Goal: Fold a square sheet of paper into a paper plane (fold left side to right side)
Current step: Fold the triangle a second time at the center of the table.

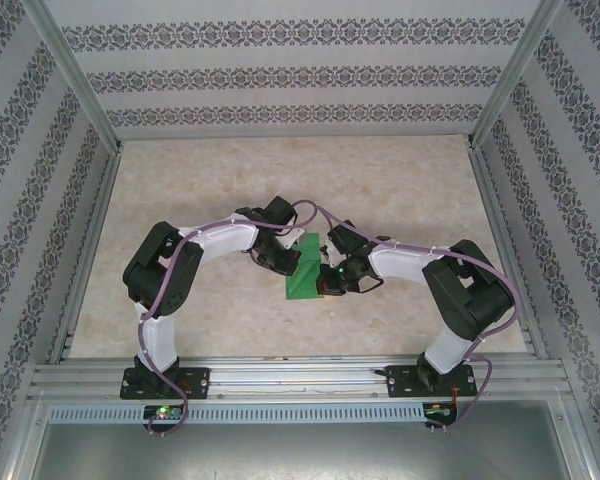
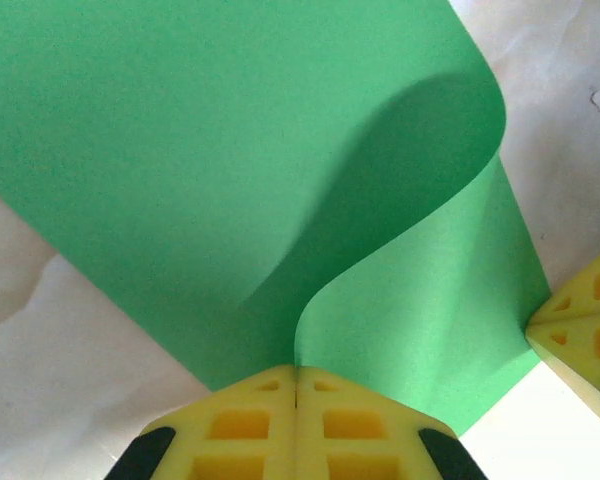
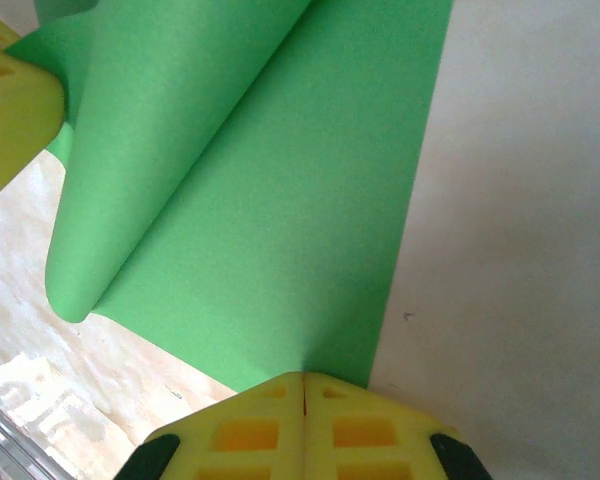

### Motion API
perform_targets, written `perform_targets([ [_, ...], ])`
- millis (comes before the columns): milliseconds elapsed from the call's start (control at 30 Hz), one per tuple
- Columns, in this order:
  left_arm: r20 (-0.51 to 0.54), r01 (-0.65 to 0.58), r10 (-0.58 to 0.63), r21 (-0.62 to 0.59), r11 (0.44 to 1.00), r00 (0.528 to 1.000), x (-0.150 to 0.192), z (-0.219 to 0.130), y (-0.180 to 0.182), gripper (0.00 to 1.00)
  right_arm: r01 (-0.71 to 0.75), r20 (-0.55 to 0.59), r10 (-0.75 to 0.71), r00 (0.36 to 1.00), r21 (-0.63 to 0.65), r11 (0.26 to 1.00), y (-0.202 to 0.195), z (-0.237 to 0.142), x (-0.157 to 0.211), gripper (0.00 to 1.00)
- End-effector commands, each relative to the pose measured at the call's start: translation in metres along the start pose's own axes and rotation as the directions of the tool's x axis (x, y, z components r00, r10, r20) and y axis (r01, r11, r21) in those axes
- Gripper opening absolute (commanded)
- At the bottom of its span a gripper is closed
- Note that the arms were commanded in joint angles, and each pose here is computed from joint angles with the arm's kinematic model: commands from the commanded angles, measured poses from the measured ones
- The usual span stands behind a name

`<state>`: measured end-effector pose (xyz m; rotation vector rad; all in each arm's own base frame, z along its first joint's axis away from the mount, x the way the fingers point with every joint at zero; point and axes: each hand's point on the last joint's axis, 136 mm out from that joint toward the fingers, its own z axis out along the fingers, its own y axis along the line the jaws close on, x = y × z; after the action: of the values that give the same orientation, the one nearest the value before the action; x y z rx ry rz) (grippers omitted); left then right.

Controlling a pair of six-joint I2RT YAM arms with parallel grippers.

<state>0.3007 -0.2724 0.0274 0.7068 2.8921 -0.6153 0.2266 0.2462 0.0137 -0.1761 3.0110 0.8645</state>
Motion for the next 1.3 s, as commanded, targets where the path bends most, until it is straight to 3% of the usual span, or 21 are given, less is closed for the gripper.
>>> perform_targets([
  [0,-0.018,-0.013,0.012,-0.034,0.999,1.0,0.0,-0.004,0.009,0.0,-0.013,-0.036,0.015,0.999,0.06,0.998,-0.016,0.008,0.007,0.0],
  [1267,-0.011,-0.006,0.006,-0.035,0.999,1.0,-0.003,0.005,0.014,0.0,-0.017,-0.045,0.019,0.999,0.053,0.998,-0.015,0.009,0.006,0.0],
])
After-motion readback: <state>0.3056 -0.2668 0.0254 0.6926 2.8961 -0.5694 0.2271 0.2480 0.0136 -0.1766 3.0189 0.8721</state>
